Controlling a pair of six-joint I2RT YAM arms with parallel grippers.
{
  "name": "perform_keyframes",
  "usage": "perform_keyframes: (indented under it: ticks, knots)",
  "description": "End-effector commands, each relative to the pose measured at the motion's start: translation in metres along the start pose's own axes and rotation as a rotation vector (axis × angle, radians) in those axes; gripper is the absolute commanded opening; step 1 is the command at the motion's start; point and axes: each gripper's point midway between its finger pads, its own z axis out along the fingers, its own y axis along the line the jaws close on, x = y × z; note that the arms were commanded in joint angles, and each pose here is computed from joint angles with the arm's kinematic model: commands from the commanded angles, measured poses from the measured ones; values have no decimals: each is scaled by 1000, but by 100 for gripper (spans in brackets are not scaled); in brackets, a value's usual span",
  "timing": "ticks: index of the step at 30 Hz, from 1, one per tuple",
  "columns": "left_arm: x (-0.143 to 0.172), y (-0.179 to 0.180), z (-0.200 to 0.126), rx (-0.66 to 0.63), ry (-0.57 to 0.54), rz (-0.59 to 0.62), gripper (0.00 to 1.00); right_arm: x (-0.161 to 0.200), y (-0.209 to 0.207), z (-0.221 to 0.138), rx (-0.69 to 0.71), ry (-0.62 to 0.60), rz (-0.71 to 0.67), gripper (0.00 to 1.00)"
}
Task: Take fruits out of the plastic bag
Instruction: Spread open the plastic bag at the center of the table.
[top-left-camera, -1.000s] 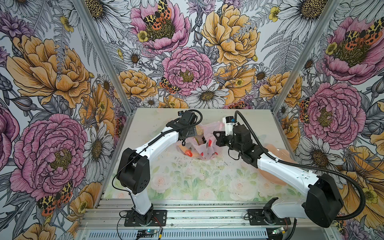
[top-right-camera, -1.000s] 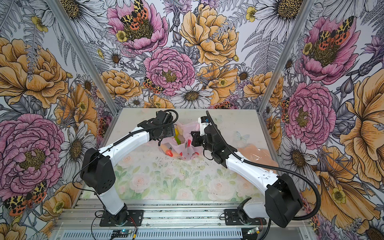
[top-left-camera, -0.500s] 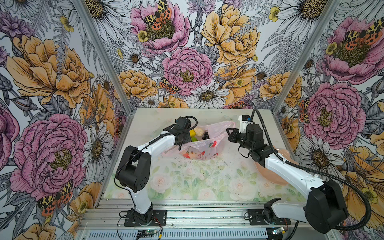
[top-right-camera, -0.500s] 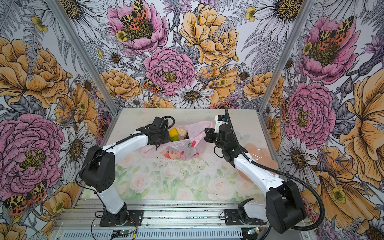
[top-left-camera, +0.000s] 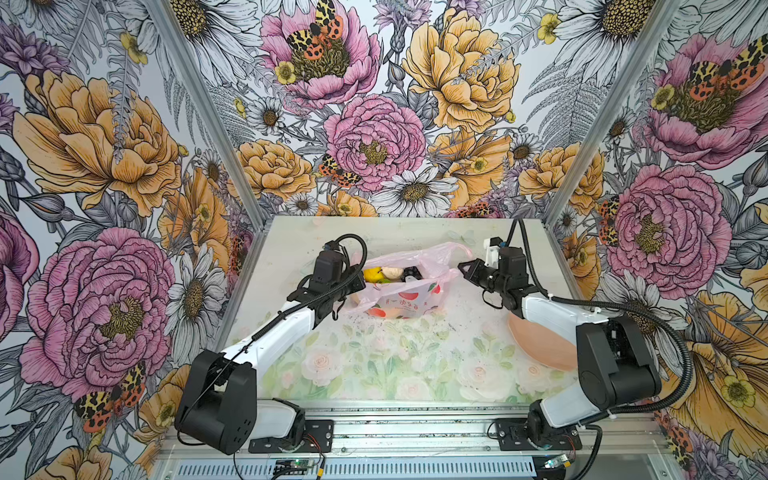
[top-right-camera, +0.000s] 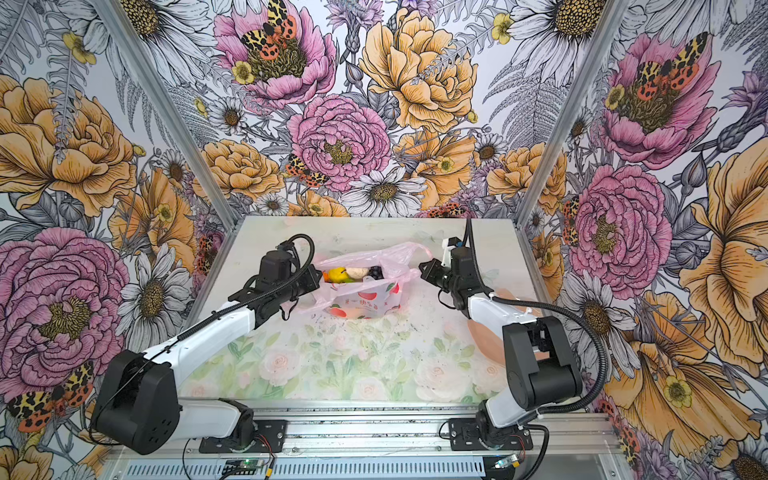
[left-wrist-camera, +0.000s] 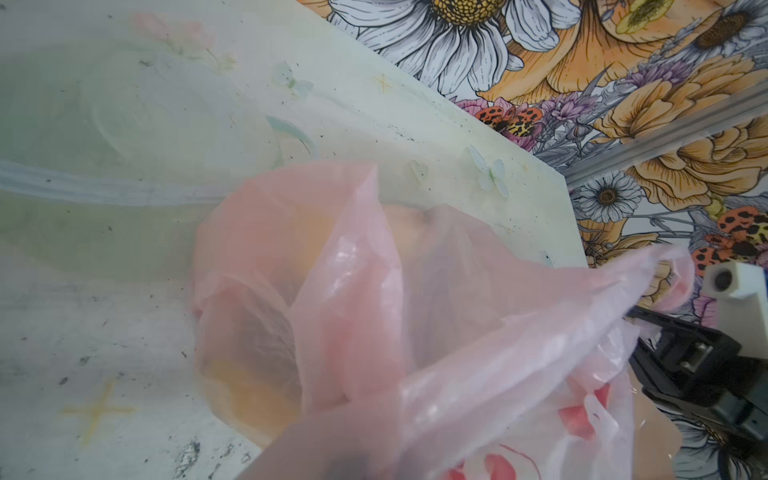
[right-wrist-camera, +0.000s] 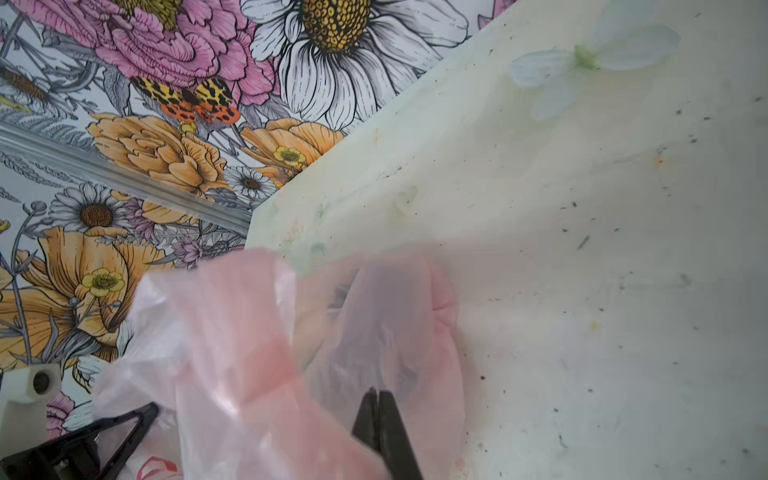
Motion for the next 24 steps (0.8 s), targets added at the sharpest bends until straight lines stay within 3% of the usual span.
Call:
perform_keyframes:
  ticks: [1, 6, 9, 13, 17, 24]
  knots:
    - [-10, -29, 4, 48, -14, 83, 0, -15, 35, -24, -17, -40, -149, 43]
    - [-19, -30, 7, 23, -20, 90, 0, -10, 33, -59, 103, -39, -259, 72]
    - [-21, -33, 7, 24, -20, 98, 0, -10, 28, -82, 189, -55, -296, 81]
    - [-21, -36, 7, 29, -17, 105, 0, -21, 21, -109, 307, -112, -322, 84]
    - [-22, -34, 7, 16, -17, 105, 0, -29, 33, -124, 296, -155, -354, 85]
    - [-22, -36, 9, 4, 0, 114, 0, -11, 106, -134, 245, -195, -536, 80]
